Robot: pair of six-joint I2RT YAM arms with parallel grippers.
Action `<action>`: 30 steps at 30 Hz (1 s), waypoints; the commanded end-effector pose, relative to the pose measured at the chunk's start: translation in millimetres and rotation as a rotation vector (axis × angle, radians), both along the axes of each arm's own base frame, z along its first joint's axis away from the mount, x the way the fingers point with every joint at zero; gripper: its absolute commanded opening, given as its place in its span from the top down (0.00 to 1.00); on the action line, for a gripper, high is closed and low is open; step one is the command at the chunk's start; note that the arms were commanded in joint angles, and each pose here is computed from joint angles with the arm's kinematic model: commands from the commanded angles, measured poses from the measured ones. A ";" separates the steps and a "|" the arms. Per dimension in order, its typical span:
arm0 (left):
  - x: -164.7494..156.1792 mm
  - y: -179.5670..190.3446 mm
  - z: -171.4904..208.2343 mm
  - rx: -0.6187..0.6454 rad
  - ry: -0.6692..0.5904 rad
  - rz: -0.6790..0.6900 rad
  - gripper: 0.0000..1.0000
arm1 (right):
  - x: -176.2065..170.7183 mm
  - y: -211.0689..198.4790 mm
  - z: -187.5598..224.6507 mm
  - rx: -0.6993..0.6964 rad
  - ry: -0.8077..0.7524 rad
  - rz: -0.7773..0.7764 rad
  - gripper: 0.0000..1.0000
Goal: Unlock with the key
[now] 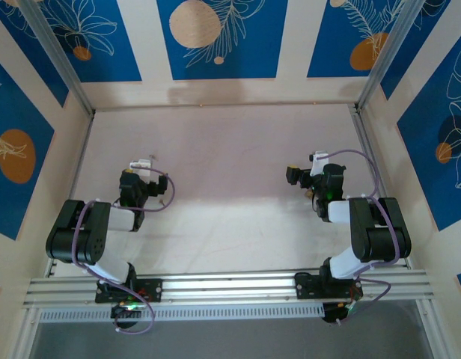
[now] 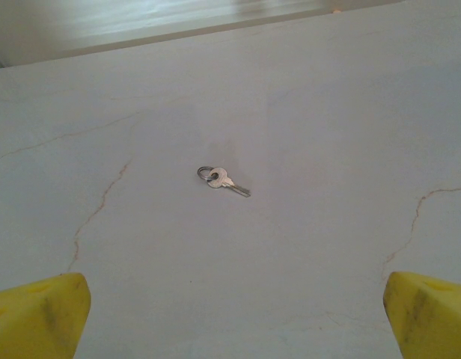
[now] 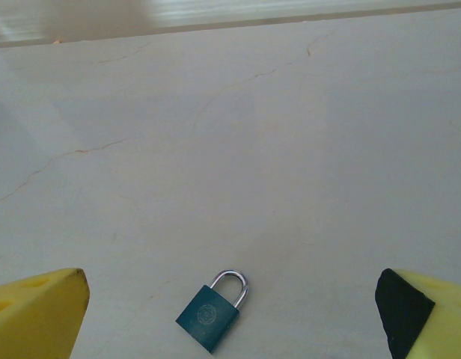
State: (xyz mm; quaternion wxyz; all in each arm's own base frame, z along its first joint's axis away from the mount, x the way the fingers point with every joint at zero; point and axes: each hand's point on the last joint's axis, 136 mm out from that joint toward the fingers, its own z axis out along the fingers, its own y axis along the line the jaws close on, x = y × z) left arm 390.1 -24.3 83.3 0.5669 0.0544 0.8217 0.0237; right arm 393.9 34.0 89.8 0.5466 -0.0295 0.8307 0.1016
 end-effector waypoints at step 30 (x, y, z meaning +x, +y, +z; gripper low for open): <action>-35.0 21.9 218.6 -0.578 -0.051 0.295 0.00 | -23.5 -29.2 121.9 0.287 0.312 -0.458 0.01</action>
